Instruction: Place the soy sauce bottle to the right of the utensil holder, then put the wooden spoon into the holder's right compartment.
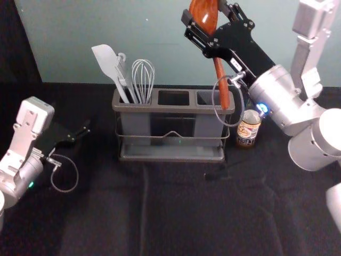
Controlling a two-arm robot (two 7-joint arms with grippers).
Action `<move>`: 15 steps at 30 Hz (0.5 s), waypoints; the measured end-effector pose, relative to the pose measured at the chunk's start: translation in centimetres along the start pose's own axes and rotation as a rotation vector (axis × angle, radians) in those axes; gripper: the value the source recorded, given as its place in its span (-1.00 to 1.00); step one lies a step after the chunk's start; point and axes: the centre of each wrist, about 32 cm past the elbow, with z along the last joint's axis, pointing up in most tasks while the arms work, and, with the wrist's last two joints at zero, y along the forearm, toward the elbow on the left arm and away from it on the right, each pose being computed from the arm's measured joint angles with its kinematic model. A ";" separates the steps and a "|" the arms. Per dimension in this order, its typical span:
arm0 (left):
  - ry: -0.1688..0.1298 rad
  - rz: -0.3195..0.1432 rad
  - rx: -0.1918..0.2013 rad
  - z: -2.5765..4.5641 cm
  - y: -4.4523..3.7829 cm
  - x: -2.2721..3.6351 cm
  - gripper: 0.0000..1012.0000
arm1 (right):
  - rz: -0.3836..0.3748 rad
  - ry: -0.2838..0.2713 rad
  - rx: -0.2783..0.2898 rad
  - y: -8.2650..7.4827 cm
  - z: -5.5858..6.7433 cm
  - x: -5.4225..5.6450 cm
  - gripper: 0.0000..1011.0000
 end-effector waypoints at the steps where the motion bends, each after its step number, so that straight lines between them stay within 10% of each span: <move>1: 0.000 0.000 0.000 0.00 0.00 0.00 0.99 | -0.006 -0.005 0.001 0.3 -0.2 0.0 0.65; 15: 0.000 0.000 0.000 0.00 0.00 0.00 0.99 | -0.030 -0.041 -0.003 3.3 -1.6 0.7 0.65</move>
